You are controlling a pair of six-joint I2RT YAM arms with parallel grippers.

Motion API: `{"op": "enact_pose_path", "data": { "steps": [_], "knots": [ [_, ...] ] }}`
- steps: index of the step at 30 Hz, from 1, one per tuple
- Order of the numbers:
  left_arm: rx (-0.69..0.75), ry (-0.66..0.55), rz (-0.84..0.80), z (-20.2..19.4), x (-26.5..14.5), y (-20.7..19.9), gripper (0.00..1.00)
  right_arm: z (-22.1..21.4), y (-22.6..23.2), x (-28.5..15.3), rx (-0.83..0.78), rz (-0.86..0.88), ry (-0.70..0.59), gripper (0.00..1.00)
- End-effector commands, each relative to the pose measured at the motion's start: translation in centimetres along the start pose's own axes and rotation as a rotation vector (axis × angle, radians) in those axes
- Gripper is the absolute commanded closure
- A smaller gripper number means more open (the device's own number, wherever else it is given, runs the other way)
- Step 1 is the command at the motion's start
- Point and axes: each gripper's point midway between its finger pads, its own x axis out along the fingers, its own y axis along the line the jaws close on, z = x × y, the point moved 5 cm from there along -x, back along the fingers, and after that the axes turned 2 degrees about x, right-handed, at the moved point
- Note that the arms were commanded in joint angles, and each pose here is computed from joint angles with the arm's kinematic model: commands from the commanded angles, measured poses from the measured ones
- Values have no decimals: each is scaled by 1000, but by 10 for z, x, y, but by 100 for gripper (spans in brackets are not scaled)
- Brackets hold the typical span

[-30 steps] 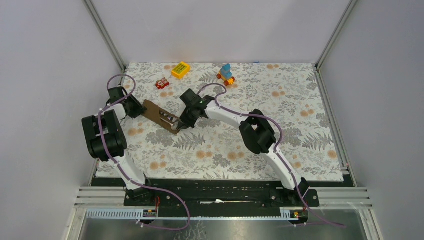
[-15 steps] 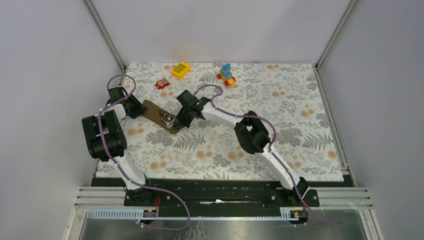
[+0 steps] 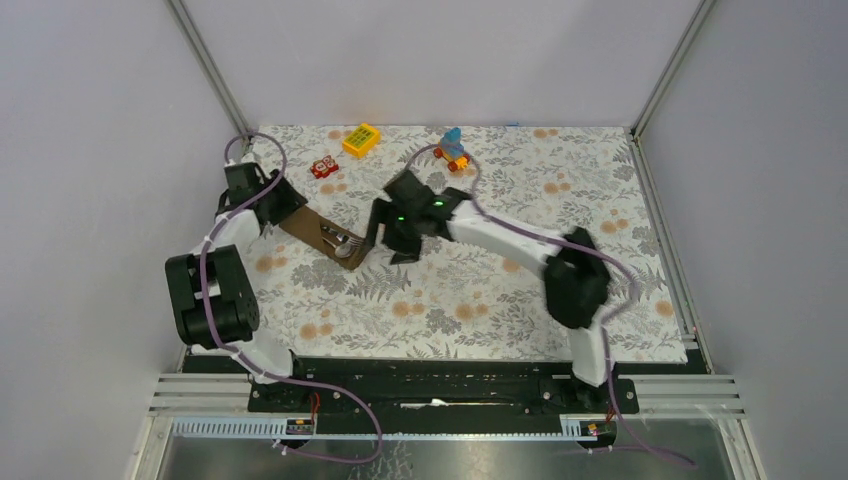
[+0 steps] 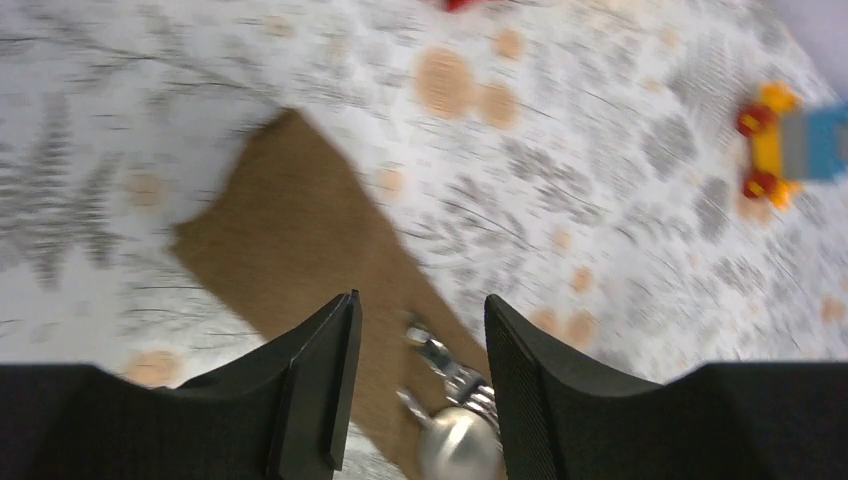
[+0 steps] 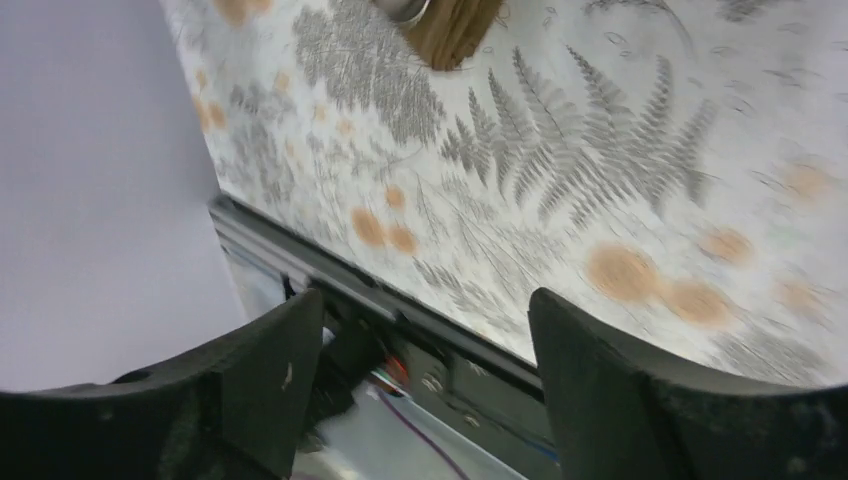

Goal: Fold the napkin into a case and place the utensils inside
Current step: Insert the spoon into the folded napkin, then reset both arms

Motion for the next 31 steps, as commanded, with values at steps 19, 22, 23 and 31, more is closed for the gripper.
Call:
{"op": "enact_pose_path", "data": {
  "steps": [19, 22, 23, 31],
  "knots": [
    [473, -585, -1193, 2, -399, -261, 2, -58, -131, -536, -599, 136, -1225, 0],
    [500, -693, -1168, 6, -430, -252, 1, -60, -130, -546, -612, 155, -1246, 0],
    [507, -719, -1149, 7, -436, -248, 1, -60, -130, -547, -611, 152, -1252, 0],
    [532, -810, -1085, 11, -463, -235, 1, -52, -138, -541, -559, 94, -1284, 0]
  ]
}}
